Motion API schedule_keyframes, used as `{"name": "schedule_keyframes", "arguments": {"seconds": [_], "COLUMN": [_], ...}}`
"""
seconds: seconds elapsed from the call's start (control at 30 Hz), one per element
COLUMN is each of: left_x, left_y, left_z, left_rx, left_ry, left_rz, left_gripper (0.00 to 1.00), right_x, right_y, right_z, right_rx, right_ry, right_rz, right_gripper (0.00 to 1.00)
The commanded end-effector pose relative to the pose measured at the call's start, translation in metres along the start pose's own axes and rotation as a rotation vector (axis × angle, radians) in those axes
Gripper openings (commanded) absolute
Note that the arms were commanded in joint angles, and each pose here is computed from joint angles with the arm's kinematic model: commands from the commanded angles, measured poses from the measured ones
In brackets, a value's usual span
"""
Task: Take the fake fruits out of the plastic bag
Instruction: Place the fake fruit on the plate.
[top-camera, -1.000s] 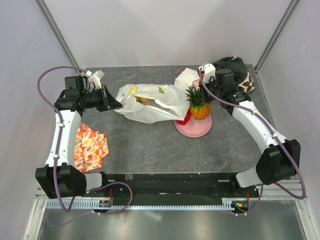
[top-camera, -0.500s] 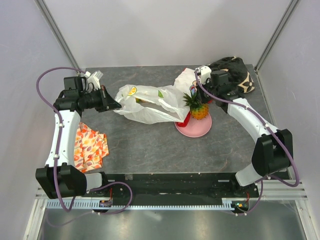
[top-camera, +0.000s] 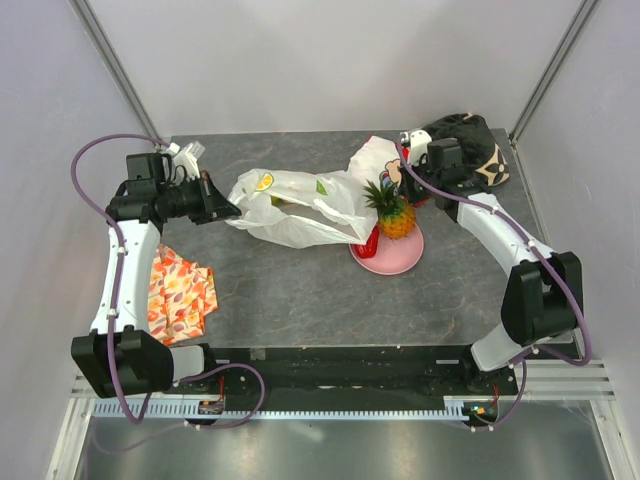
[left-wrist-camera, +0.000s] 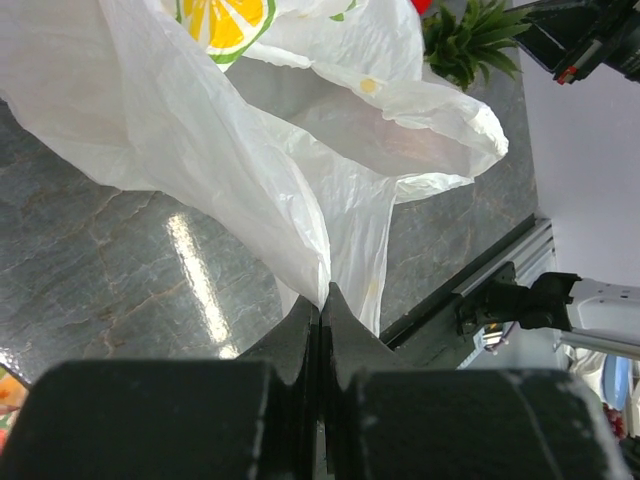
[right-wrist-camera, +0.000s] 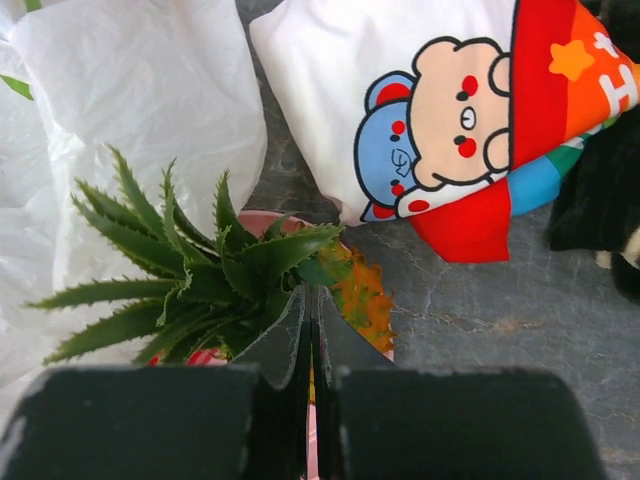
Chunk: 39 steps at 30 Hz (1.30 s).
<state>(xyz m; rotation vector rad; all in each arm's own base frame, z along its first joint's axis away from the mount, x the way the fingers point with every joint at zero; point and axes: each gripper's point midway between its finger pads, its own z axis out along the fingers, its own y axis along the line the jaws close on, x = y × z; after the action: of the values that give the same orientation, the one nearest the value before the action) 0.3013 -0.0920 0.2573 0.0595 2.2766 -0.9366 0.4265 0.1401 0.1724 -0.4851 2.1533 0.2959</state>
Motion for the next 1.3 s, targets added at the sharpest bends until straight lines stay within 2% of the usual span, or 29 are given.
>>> {"name": "schedule_keyframes", "arguments": {"seconds": [0.0,0.3,0.4,0.43,0.53,0.8,1.27], "left_x": [-0.015,-0.021,-0.021,-0.021,-0.022,-0.024,-0.025], "left_y": [0.002,-0.003,-0.002,-0.002,-0.002,-0.004,0.006], "left_z": [-0.008,-0.008,-0.007,-0.007,-0.006,-0.006,-0.007], "left_rx": [-0.037,-0.016,-0.014,-0.014,-0.011,-0.001,-0.041], "left_ry": [-0.039,-0.044,-0.044,-0.044,-0.045,-0.051,-0.061], "left_rz": [0.092,0.095,0.096,0.096,0.094,0.092,0.090], "left_gripper": [0.02,0.02,0.02,0.02,0.02,0.01,0.02], "right_x": [-0.009,-0.002,0.004,0.002,-0.006,-0.007,-0.053], "right_y": [-0.009,-0.011,-0.018,-0.010,0.010,0.015,0.042], "right_z": [-0.006,-0.021,-0.028,-0.030,-0.032,-0.011,-0.013], "right_rx": [0.021,0.028,0.051,-0.001,-0.114,-0.160,-0.343], "right_ry": [-0.025,0.010,0.029,0.027,0.012,0.021,-0.067], "right_rz": [0.019,0.066,0.151,0.221,0.282,0.377,0.484], "right_gripper": [0.00,0.00,0.00,0.00,0.00,0.00,0.00]}}
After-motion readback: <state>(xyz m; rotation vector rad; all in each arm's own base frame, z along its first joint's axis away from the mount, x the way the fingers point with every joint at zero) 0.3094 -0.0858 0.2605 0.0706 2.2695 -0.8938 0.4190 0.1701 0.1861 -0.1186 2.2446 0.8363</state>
